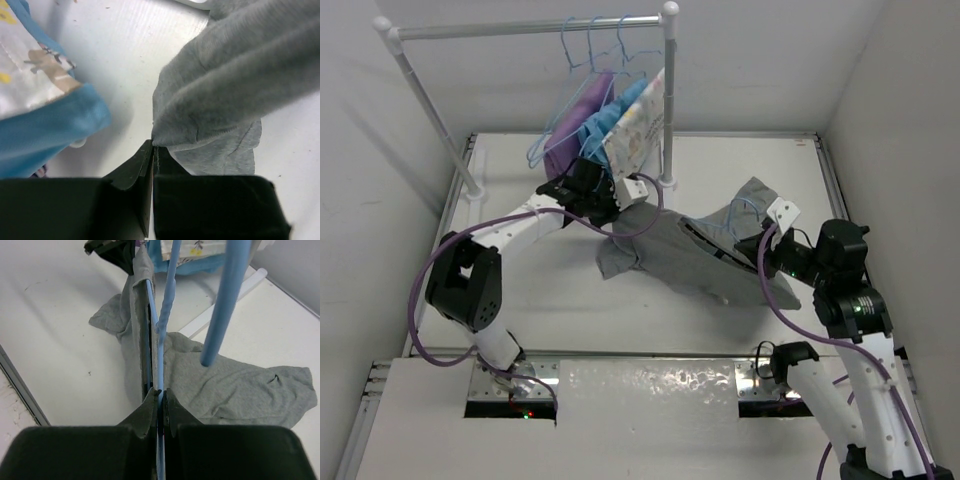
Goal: Place the t-shirt on the hanger
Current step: Place the T-shirt on the hanger, then place the hanger at the clothesline.
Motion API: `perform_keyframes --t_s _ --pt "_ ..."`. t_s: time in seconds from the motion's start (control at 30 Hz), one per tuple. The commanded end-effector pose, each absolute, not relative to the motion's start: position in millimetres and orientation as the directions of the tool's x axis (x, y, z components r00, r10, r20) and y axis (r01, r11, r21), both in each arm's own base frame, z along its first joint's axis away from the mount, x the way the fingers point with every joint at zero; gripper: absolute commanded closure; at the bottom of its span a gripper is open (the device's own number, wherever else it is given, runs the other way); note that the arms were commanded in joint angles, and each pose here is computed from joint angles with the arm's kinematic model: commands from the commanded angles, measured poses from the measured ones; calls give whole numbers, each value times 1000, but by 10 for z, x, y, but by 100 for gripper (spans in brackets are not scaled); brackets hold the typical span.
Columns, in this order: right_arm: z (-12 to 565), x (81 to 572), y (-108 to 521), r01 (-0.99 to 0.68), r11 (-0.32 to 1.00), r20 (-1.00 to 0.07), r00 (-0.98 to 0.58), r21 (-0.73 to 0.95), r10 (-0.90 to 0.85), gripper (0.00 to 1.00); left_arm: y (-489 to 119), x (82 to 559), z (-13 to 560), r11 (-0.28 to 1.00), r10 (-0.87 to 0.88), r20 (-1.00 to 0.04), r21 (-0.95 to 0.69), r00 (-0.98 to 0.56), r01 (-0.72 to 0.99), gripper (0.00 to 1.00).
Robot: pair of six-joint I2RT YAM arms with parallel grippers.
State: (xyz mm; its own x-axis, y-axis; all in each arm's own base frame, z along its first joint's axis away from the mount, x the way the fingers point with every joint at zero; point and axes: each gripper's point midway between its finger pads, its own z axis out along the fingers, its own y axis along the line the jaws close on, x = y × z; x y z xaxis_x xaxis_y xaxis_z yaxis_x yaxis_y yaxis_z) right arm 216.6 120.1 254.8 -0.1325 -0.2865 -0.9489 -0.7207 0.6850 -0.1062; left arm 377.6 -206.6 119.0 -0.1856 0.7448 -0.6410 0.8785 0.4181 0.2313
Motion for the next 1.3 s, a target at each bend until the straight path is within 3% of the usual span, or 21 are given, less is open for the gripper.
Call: perform_keyframes --t_s 0.0,0.1,0.2,0.23,0.37,0.63,0.8,0.87,0.9,0.93,1.03,1.27 --pt "2853 2149 1169 -704 688 -954 -48 -177 -294 100 -2072 3769 1150 432 727 -656 207 -203 878 100" --pt "2800 2155 1236 -728 671 -962 -60 -141 -267 100 -2291 3567 1474 356 661 -737 142 -142 924 100" --pt "2692 2195 1277 -740 664 -964 -87 -106 -251 100 -2450 3293 1894 257 598 -801 158 -29 954 75" --pt "2663 2207 1272 -738 667 -963 -94 -103 -253 100 -2469 3248 1988 246 586 -810 175 -3 953 61" --pt "2568 2237 1276 -741 666 -958 -126 -82 -258 100 -2459 3132 2314 235 579 -812 247 68 940 43" --pt "2460 2285 1377 -771 636 -961 -160 -20 -224 100 -3011 2766 2549 42 595 -762 346 254 937 35" --pt "2476 2282 1472 -805 593 -967 -163 14 -198 100 -3388 2856 2660 -10 553 -781 343 291 939 34" --pt "2470 2278 1489 -810 586 -968 -160 17 -194 100 -3479 2793 2563 -92 541 -785 303 303 949 34" --pt "2457 2288 1488 -810 587 -968 -158 14 -194 100 -3525 2783 2652 -166 509 -768 356 389 920 33" --pt "2456 2288 1490 -811 585 -970 -152 11 -192 100 -3544 2673 2495 -237 510 -774 293 376 926 33" --pt "2443 2302 1523 -818 575 -975 -137 13 -173 100 -3649 2777 2459 -242 511 -775 285 371 928 33" --pt "2408 2324 1495 -812 584 -974 -124 -10 -189 100 -3701 2597 2326 -343 475 -805 201 354 918 51"
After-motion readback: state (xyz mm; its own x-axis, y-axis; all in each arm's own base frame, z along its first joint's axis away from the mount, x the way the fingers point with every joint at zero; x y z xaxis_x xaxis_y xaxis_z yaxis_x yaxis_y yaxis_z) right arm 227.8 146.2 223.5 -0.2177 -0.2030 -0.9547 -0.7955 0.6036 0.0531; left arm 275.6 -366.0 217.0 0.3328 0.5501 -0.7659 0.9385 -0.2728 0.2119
